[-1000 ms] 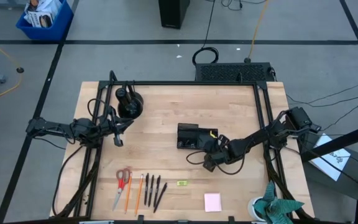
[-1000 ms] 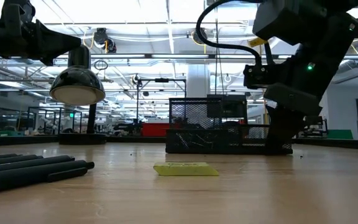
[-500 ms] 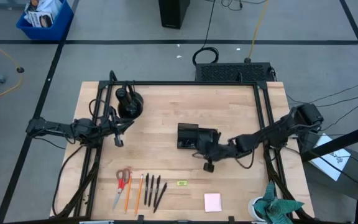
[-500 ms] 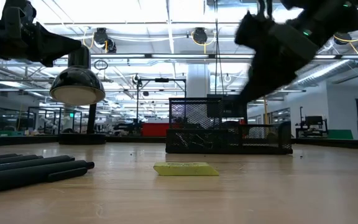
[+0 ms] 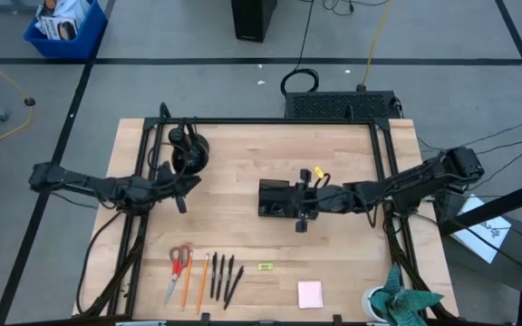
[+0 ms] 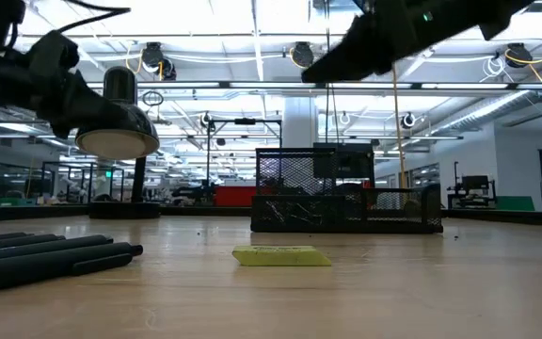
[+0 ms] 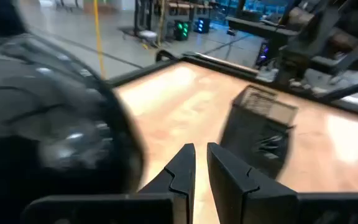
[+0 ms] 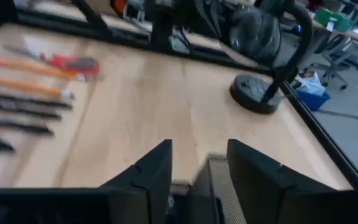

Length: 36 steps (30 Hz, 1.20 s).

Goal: Pick and place office supplies into organizer
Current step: Put the yellow pencil into the black desk organizer

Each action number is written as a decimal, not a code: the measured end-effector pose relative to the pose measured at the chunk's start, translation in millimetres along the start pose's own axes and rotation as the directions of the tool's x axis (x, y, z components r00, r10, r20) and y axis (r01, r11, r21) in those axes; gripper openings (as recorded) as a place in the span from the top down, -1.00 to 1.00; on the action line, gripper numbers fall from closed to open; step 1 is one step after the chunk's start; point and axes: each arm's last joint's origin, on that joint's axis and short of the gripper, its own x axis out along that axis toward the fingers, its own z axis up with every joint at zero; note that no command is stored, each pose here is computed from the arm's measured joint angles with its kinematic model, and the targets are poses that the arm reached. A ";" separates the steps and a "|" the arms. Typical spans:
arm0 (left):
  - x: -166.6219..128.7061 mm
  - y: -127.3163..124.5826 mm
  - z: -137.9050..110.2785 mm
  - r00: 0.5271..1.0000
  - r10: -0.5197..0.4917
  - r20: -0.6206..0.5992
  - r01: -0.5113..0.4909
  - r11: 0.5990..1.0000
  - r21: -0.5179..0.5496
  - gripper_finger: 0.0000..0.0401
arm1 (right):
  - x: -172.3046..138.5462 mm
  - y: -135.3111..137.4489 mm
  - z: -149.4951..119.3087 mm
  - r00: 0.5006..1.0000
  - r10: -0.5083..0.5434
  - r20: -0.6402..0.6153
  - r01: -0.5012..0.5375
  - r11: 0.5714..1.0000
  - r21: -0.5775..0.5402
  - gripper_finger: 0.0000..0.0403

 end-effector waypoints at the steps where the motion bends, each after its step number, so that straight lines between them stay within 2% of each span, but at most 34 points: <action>1: 0.7 -4.4 3.3 1.000 -0.014 -0.017 0.014 1.000 -0.022 0.77 | -0.8 -1.5 -2.8 1.000 -0.004 0.001 0.004 1.000 -0.015 0.22; 4: 3.5 -20.9 10.0 0.994 -0.064 -0.089 0.062 0.998 -0.027 0.77 | -6.4 -5.6 -14.1 1.000 -0.016 0.011 0.016 0.998 -0.068 0.17; 8: 4.5 -55.3 31.9 0.971 -0.161 -0.179 0.168 0.985 0.026 0.77 | -17.6 -16.3 -14.7 0.993 0.033 0.110 -0.030 0.999 -0.034 0.16; 11: 0.7 -82.7 47.1 0.919 -0.214 -0.331 0.249 0.966 0.066 0.77 | -26.6 -24.3 -9.5 0.985 0.057 0.162 -0.056 0.998 -0.008 0.18; 13: -4.4 -98.8 55.5 0.876 -0.207 -0.436 0.246 0.969 0.034 0.77 | -30.8 -26.8 -10.0 0.985 0.053 0.165 -0.054 0.999 0.003 0.18; 18: -17.7 -142.3 64.3 0.742 -0.141 -0.656 0.120 0.990 -0.076 0.77 | -34.0 -26.6 -17.6 0.987 0.053 0.152 -0.054 0.999 0.003 0.15; 22: -24.8 -180.4 50.8 0.596 -0.137 -0.791 0.015 0.987 -0.160 0.77 | -34.4 -26.1 -21.2 0.988 0.055 0.144 -0.055 0.998 0.000 0.12; 24: -26.9 -196.5 38.3 0.550 -0.122 -0.827 -0.034 0.985 -0.168 0.77 | -34.4 -26.0 -21.9 0.988 0.055 0.141 -0.056 0.998 0.001 0.12; 29: -23.3 -218.7 6.8 0.504 -0.043 -0.863 -0.177 0.972 -0.152 0.77 | -35.0 -26.0 -18.5 0.983 0.051 0.176 -0.054 0.999 0.009 0.14; 36: -5.9 -224.4 -21.5 0.479 0.042 -0.877 -0.437 0.878 -0.196 0.77 | -37.3 -28.4 -8.3 0.960 0.028 0.280 -0.061 0.992 0.111 0.12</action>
